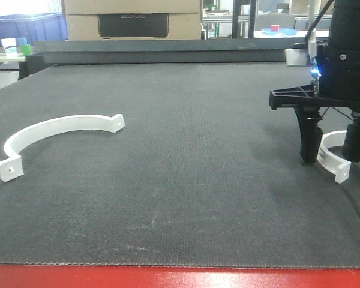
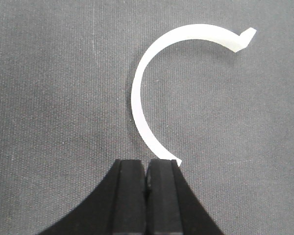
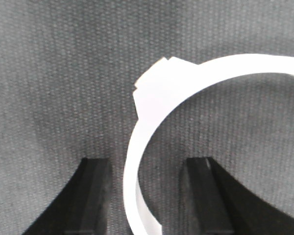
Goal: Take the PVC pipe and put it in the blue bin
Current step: 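Lower the right gripper onto the nearer clamp's arc and close it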
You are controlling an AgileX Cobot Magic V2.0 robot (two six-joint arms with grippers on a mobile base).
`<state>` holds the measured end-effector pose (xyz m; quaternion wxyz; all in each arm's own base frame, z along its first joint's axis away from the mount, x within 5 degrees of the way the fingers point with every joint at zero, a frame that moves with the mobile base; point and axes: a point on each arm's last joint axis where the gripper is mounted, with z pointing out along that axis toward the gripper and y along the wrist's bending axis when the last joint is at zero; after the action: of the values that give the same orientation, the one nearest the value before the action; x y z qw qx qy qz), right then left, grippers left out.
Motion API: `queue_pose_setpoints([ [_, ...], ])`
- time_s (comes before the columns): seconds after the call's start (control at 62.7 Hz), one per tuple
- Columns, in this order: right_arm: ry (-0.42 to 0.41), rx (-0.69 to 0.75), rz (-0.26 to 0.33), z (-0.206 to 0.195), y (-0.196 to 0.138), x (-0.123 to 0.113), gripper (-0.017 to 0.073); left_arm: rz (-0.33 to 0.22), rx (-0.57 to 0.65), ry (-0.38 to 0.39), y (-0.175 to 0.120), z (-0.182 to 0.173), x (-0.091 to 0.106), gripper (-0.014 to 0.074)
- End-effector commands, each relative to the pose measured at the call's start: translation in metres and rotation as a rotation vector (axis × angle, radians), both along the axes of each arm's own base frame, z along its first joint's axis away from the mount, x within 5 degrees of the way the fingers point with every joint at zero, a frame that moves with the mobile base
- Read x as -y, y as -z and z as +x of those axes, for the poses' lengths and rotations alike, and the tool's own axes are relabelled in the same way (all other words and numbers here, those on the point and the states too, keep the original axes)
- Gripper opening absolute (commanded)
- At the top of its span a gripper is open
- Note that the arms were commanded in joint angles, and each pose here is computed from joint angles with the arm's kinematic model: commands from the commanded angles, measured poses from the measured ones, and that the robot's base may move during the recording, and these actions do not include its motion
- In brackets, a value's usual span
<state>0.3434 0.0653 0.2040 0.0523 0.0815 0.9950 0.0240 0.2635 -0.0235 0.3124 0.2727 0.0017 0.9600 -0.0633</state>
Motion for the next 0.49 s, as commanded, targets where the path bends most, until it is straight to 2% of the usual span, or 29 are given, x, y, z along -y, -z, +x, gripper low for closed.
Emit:
queue_pose_setpoints([
  [0.0, -0.006, 0.017, -0.007, 0.0019, -0.0013, 0.0001, 0.0232, -0.012, 0.019, -0.006, -0.0035, 0.0011, -0.0002, -0.0111],
  [0.319, 0.004, 0.000, 0.009, 0.0028, 0.0036, -0.0016, 0.0231, -0.014, 0.019, -0.007, -0.0035, 0.0011, -0.0001, -0.0111],
  [0.479, 0.005, 0.002, 0.011, 0.0033, 0.0044, -0.0019, 0.0136, -0.026, 0.018, -0.009, -0.0037, 0.0011, 0.0007, -0.0111],
])
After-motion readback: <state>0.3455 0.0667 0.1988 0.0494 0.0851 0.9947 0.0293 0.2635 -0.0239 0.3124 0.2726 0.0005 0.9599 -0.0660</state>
